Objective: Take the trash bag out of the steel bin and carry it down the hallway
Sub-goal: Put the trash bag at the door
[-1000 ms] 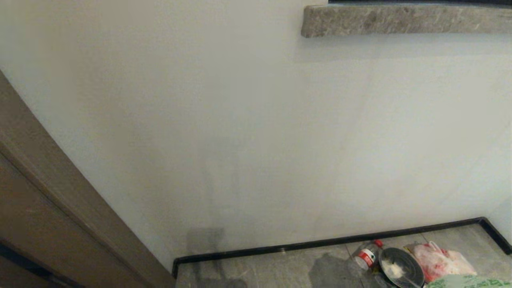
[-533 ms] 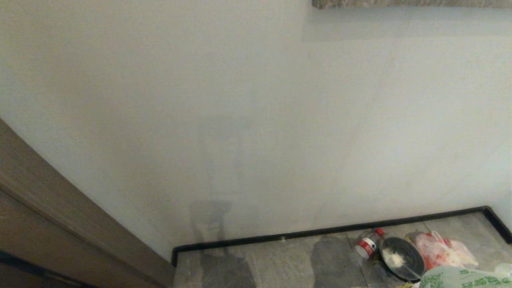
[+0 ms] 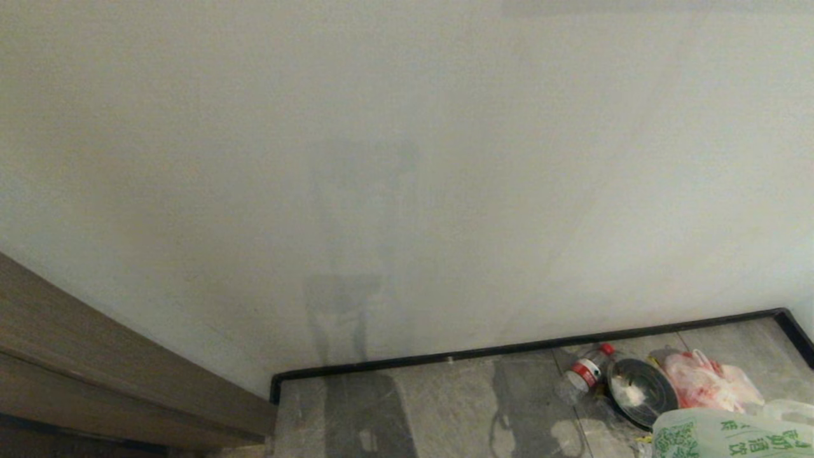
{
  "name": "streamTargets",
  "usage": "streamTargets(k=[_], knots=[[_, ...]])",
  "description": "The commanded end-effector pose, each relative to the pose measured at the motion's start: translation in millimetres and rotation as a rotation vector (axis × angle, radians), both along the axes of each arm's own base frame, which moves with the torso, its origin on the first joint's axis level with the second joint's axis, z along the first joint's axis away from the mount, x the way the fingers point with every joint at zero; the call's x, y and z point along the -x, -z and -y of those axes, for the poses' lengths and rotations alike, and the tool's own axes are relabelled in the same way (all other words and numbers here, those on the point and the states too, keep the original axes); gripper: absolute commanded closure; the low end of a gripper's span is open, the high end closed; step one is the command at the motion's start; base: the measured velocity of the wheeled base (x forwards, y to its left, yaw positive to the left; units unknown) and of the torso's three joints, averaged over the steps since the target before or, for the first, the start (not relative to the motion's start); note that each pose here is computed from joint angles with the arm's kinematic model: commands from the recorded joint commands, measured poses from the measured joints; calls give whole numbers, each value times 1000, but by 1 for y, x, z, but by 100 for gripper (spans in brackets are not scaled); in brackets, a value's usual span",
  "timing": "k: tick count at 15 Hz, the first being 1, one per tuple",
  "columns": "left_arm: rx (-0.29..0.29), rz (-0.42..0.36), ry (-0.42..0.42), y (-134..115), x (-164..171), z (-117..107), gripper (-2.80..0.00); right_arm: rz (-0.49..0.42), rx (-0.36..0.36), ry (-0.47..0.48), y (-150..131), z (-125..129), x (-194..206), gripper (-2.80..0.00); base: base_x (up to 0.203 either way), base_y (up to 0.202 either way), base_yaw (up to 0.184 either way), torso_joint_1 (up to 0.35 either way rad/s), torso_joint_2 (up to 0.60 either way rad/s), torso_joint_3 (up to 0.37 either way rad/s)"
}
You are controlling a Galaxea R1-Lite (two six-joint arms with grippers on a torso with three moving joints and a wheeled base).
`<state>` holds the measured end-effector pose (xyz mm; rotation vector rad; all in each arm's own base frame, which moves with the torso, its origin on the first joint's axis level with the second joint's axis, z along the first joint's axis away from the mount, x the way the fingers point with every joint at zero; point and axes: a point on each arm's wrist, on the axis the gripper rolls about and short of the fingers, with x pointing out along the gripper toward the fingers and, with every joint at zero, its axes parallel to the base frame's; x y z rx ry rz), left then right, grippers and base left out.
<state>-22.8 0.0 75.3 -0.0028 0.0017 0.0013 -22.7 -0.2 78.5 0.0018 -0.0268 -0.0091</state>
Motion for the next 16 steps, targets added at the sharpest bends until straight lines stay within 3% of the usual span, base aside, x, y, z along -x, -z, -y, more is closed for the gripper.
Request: streamTargets(k=[1, 6, 9, 12, 16], knots=[[0, 0, 0, 0, 0, 0, 0, -9, 0, -1, 3, 0, -1, 0, 0, 0, 0, 7, 2, -203], [-1, 0, 0, 0, 0, 0, 0, -19, 0, 0, 2, 0, 0, 0, 0, 0, 0, 2, -1, -59], [-1, 0, 0, 0, 0, 0, 0, -52, -4, 6, -39, 0, 9, 0, 0, 0, 0, 0, 0, 0], [-1, 0, 0, 0, 0, 0, 0, -263, -13, -19, -93, 0, -6, 0, 0, 0, 0, 0, 0, 0], [-1, 0, 0, 0, 0, 0, 0, -480, -8, -143, -124, -3, -67, 0, 0, 0, 0, 0, 0, 0]])
